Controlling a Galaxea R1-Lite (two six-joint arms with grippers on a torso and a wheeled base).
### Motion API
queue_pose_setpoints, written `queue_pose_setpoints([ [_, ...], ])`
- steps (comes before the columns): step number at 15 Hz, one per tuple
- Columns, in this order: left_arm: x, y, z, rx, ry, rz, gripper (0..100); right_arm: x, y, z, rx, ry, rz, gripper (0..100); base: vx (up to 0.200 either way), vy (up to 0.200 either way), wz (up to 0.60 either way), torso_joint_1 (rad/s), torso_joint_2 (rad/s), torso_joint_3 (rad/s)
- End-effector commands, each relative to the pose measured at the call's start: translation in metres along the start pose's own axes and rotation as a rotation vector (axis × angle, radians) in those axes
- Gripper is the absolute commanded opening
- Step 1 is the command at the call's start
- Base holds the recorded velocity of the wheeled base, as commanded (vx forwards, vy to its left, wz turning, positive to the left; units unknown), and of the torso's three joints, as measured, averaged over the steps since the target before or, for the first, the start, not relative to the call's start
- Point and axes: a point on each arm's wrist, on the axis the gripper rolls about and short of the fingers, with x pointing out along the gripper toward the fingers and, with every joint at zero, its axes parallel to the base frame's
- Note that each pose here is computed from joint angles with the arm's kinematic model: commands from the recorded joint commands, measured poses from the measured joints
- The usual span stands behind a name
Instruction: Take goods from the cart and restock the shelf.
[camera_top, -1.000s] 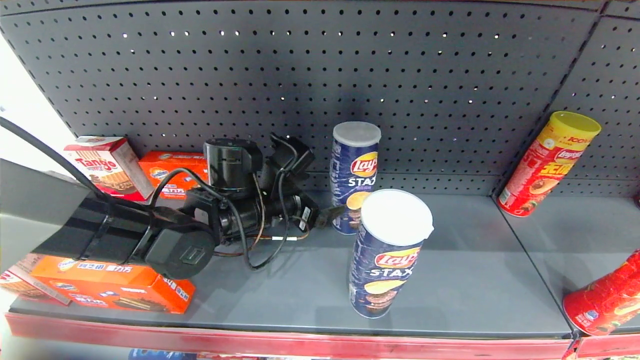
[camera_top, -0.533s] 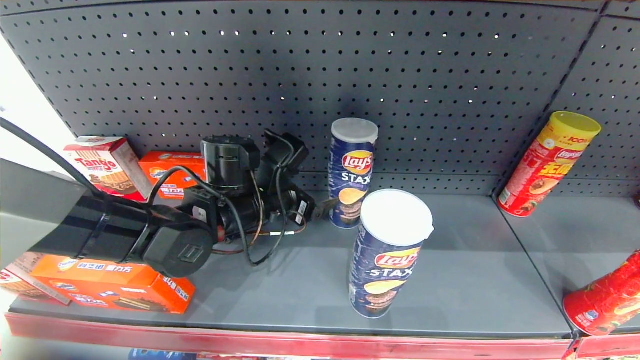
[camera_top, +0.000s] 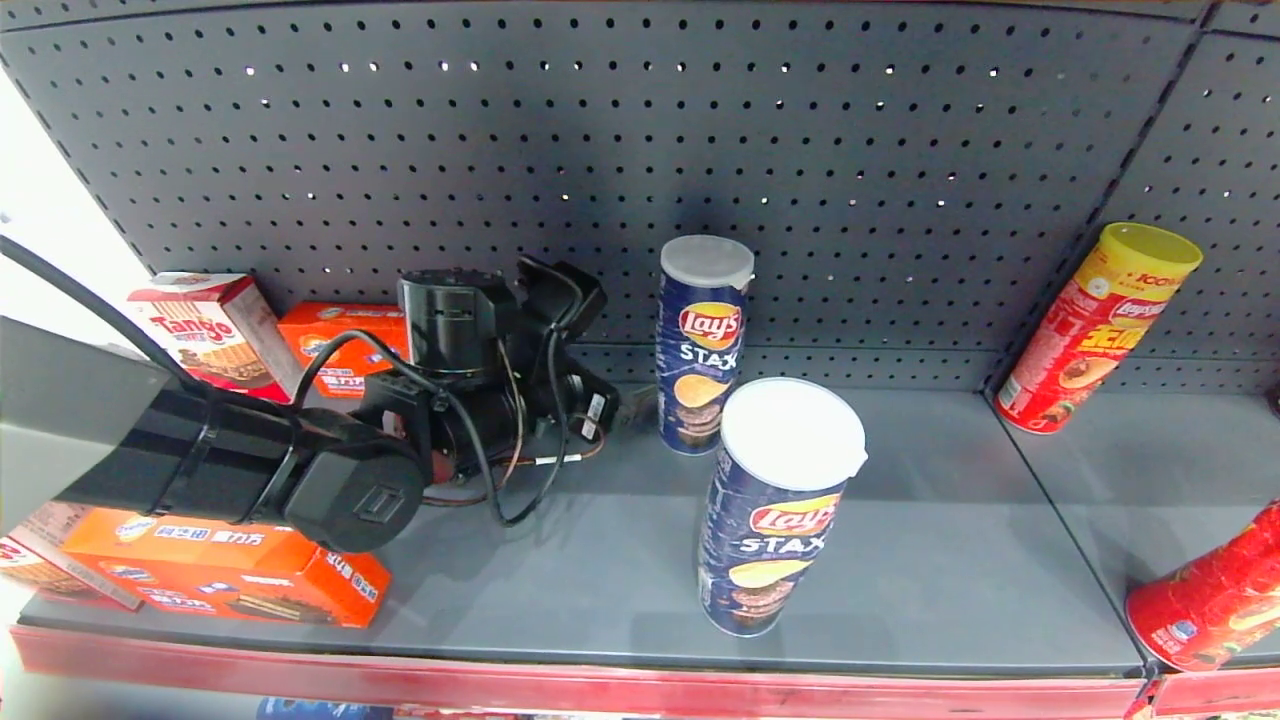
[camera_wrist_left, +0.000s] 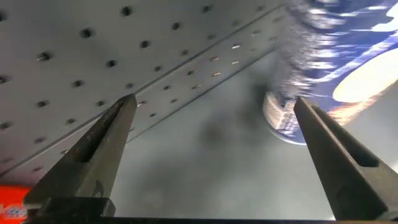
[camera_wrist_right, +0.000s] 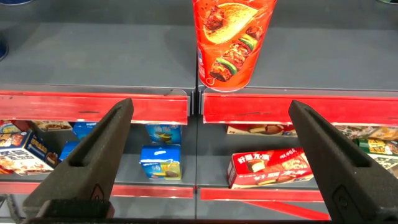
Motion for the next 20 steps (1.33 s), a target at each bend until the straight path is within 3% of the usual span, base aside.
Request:
queue_pose_setpoints([
  [1,0.0,-0.001,0.001,0.004,0.003,0.019,100,0.0,0.0,0.0,-0.001,0.002,0.0,100,0.0,0.0,0.0,0.0,0.0,0.0],
  [4,-0.001,-0.001,0.002,0.055,0.014,0.071,100,0.0,0.0,0.0,0.001,0.0,0.0,100,0.0,0.0,0.0,0.0,0.0,0.0],
  [7,0.005,0.0,0.009,0.079,-0.007,0.092,100,0.0,0.0,0.0,-0.001,0.002,0.0,100,0.0,0.0,0.0,0.0,0.0,0.0],
  [9,0.009,-0.001,0.009,0.079,-0.01,0.089,100,0.0,0.0,0.0,0.001,0.002,0.0,100,0.0,0.0,0.0,0.0,0.0,0.0],
  [15,0.021,-0.023,0.011,0.087,-0.024,0.038,100,0.0,0.0,0.0,-0.001,0.002,0.0,100,0.0,0.0,0.0,0.0,0.0,0.0],
  [20,0.024,-0.027,0.012,0.085,-0.029,0.033,100,0.0,0.0,0.0,0.001,0.002,0.0,100,0.0,0.0,0.0,0.0,0.0,0.0],
])
